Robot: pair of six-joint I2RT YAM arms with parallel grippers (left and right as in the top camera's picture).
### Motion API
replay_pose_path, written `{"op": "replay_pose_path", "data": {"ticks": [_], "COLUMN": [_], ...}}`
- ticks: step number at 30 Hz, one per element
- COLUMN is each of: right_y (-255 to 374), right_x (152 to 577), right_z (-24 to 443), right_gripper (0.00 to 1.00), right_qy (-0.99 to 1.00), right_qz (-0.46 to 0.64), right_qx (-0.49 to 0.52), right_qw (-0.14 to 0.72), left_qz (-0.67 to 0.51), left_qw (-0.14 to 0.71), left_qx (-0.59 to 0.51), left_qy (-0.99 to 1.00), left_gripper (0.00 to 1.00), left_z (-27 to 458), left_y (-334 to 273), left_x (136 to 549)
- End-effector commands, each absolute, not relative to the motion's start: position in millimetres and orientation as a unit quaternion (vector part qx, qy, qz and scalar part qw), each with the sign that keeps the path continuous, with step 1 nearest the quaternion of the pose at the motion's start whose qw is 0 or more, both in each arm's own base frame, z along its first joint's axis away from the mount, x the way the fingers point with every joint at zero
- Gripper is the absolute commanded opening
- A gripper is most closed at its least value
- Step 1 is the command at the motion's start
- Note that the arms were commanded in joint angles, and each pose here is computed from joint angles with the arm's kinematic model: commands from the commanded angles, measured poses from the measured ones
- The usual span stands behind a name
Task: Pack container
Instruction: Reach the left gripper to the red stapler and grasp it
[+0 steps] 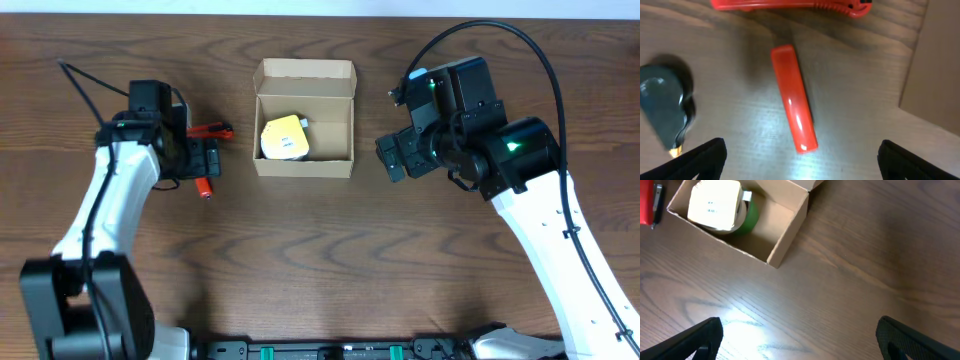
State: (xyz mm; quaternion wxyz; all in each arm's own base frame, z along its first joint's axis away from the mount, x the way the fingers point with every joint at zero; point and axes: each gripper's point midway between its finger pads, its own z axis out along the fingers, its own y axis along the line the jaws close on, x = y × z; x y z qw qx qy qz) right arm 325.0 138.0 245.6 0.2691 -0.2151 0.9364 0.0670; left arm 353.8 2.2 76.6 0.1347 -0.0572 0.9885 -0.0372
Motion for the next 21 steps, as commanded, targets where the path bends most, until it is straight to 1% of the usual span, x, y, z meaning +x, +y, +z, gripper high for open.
{"op": "replay_pose_path", "data": {"ticks": [1, 2, 4, 8, 12, 16, 19, 21], "right_y": [136.0, 136.0, 136.0, 136.0, 136.0, 136.0, 136.0, 136.0], "right_x": [325.2, 325.2, 325.2, 325.2, 325.2, 325.2, 325.2, 325.2], "right_z": [242.3, 242.3, 242.3, 242.3, 242.3, 242.3, 242.3, 242.3], "right_gripper": [0.99, 0.99, 0.99, 0.99, 0.99, 0.99, 0.99, 0.99], "right_qy": [0.937, 0.937, 0.937, 0.937, 0.937, 0.937, 0.937, 0.937], "right_qz": [0.064, 0.064, 0.064, 0.064, 0.064, 0.064, 0.064, 0.064], "right_qx": [-0.219, -0.219, -0.219, -0.219, -0.219, -0.219, -0.218, -0.219], "right_qw": [0.265, 0.265, 0.265, 0.265, 0.265, 0.265, 0.265, 0.265], "left_qz": [-0.035, -0.033, -0.022, 0.004, 0.005, -0.001, -0.002, -0.002], "left_qw": [0.132, 0.133, 0.133, 0.125, 0.119, 0.107, 0.103, 0.103], "left_qx": [-0.055, -0.056, -0.071, -0.081, -0.081, -0.081, -0.082, -0.082], "left_qy": [0.989, 0.989, 0.988, 0.989, 0.99, 0.991, 0.991, 0.991], "left_gripper": [1.0, 0.95, 0.91, 0.87, 0.8, 0.7, 0.59, 0.54], "left_z": [63.4, 59.5, 50.1, 33.5, 20.7, 6.8, 1.7, 0.1], "left_y": [5.0, 5.7, 10.6, 20.0, 20.3, 18.3, 17.7, 17.8], "left_x": [362.1, 364.8, 370.2, 374.6, 377.7, 378.1, 378.0, 378.7]}}
